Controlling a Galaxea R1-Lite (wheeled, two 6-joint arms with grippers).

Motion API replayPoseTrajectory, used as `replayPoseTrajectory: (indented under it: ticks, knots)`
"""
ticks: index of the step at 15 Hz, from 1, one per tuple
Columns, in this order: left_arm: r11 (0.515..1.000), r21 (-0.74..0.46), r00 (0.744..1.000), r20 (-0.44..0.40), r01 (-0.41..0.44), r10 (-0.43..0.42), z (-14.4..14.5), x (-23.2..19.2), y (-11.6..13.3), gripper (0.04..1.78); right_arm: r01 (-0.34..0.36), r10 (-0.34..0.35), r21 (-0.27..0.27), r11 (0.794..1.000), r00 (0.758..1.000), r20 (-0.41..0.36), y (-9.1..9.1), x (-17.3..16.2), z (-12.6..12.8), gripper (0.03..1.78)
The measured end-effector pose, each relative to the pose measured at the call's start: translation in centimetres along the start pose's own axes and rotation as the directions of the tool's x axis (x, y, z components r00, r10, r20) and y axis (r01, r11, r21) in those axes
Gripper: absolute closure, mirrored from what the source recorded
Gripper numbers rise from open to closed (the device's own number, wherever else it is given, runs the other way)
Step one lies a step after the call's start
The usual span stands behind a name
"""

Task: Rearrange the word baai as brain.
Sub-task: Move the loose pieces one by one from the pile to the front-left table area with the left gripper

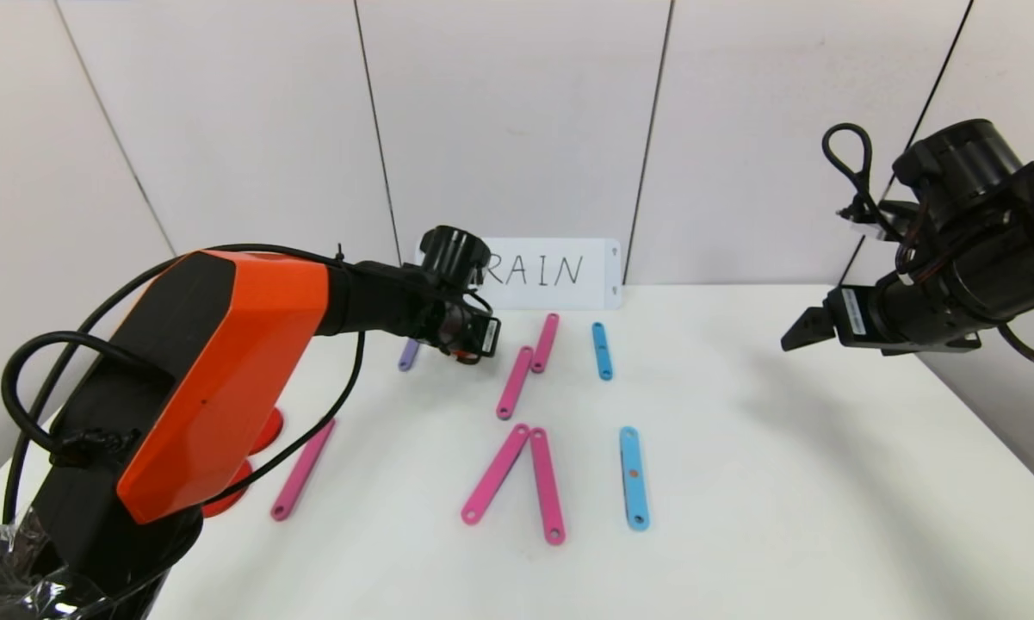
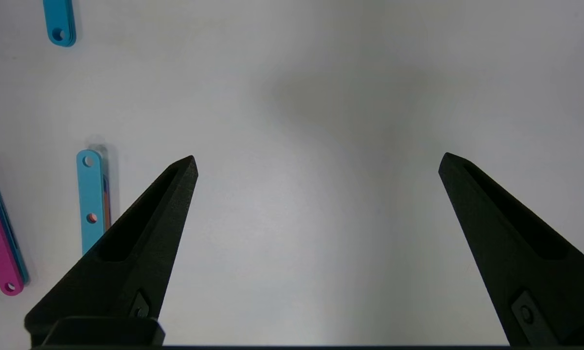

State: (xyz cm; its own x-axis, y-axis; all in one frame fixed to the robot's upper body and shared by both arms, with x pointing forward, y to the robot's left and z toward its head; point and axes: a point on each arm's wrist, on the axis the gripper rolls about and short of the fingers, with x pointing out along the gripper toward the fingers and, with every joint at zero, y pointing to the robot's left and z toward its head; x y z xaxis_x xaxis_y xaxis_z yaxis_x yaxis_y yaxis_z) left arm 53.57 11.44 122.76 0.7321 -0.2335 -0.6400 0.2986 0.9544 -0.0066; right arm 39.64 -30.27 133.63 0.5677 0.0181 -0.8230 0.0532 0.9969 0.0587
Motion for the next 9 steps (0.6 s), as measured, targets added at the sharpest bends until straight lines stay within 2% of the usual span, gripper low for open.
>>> replayPoseTrajectory:
  ticks: [4,9]
  knots:
    - [0.999,-0.035,1.0,-0.008,-0.004,0.004,1.0,-3.4,0.3,1.51,-0.001,0.001,-0.003,1.0,1.0,-0.002,0.1,0.1,0.0,0.07]
    - [0.999,-0.03,0.994,-0.109,-0.033,0.03,-1.2,-8.9,1.6,1.51,-0.009,0.009,-0.023,1.0,1.0,-0.008,0.8,0.1,-0.3,0.07]
